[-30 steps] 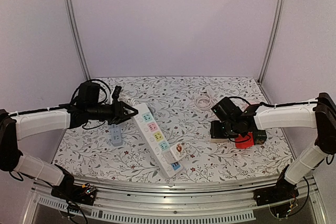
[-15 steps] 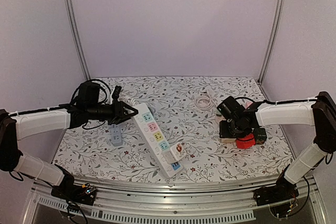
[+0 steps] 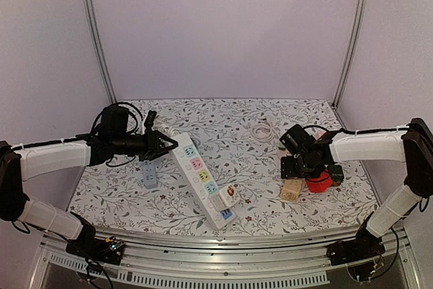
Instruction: Pull the plug off the socket
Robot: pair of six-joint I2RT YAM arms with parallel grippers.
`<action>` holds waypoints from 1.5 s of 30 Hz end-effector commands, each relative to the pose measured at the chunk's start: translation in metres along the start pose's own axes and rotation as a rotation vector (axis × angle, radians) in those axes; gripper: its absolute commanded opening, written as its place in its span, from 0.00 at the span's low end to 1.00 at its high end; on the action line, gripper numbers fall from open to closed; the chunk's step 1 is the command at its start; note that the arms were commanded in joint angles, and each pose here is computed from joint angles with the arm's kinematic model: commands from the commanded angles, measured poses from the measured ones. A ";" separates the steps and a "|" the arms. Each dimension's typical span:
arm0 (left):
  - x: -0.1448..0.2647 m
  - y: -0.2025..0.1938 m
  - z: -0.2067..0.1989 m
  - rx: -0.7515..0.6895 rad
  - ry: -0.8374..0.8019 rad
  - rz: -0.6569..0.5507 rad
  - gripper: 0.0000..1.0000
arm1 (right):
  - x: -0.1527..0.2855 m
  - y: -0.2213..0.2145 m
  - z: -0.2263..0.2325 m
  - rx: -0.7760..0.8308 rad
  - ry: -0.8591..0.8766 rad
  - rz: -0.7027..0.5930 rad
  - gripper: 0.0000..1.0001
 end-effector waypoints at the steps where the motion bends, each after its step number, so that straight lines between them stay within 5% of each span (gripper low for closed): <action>1: 0.004 0.011 0.013 -0.106 0.059 -0.087 0.00 | 0.012 0.012 -0.005 -0.009 -0.008 -0.034 0.82; 10: 0.004 0.013 0.010 -0.108 0.052 -0.092 0.00 | 0.048 0.035 0.013 0.030 0.146 -0.137 0.84; 22: 0.002 0.013 0.011 -0.106 0.051 -0.082 0.00 | 0.164 0.043 0.114 0.389 0.595 -0.468 0.98; 34: 0.002 0.012 0.010 -0.106 0.044 -0.079 0.00 | 0.147 0.007 0.207 0.539 0.798 -0.355 0.99; 45: 0.003 0.011 0.006 -0.126 0.024 -0.075 0.00 | 0.121 -0.009 0.236 0.571 0.870 -0.271 0.95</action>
Point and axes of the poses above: each gripper's point midway between its finger pads, its own x axis back along the fingers, its own z axis along the line the jaws close on, y = z × x, the point moved 4 cm from there along x, back along the fingers, and after that the axes turned 15 degrees about x, right-handed, at the moved point
